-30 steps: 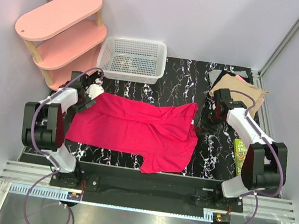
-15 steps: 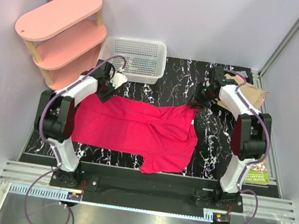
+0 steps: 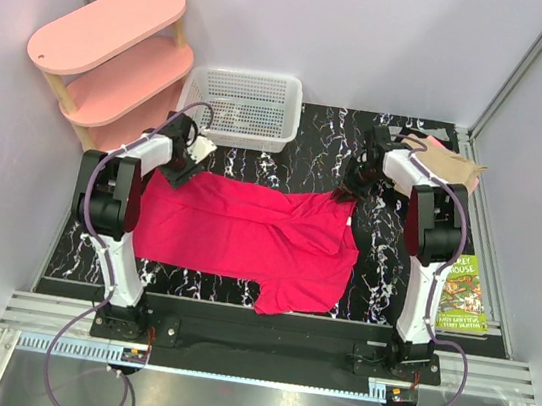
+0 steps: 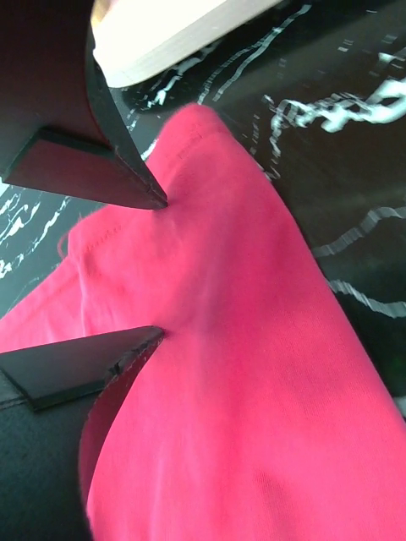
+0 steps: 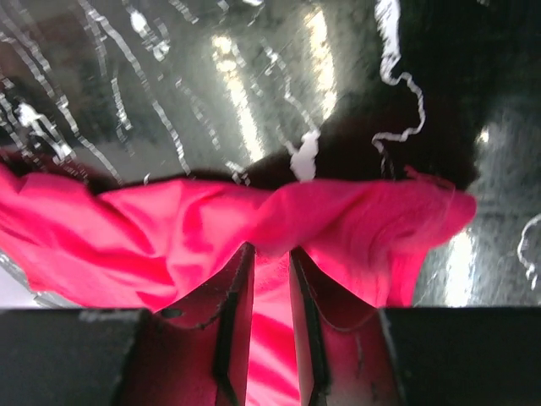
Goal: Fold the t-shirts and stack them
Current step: Fold the flattened tshirt in 1/3 of the way
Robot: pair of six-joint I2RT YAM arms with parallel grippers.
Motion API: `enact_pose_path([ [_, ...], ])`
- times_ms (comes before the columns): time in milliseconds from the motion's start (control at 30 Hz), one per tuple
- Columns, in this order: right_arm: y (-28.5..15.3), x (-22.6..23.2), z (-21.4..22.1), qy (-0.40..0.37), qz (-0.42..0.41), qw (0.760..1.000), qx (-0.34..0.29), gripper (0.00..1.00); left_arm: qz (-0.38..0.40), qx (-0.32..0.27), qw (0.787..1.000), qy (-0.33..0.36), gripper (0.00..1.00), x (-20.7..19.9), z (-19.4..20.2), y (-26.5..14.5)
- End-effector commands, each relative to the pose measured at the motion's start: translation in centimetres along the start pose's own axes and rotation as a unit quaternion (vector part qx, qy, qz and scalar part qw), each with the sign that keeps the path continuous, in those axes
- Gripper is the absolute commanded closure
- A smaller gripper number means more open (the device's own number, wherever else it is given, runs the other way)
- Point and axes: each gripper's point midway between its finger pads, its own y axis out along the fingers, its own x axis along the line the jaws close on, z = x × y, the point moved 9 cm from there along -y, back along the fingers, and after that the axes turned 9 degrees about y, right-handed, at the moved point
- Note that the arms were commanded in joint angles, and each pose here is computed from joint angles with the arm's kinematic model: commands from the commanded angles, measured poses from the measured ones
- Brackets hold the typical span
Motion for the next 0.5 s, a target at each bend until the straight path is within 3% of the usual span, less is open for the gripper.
enact_pose_path([
  [0, 0.3, -0.5, -1.5, -0.005, 0.018, 1.000, -0.018, 0.70, -0.016, 0.014, 1.000, -0.007, 0.38, 0.6, 1.4, 0.6],
  [333, 0.7, -4.9, -4.4, 0.033, 0.077, 0.996, -0.037, 0.73, -0.020, 0.016, 1.000, -0.004, 0.39, -0.8, 4.1, 0.6],
  [467, 0.9, -4.7, -4.7, 0.041, 0.054, 0.997, -0.023, 0.75, -0.018, 0.011, 1.000, -0.008, 0.39, -1.0, 4.4, 0.6],
])
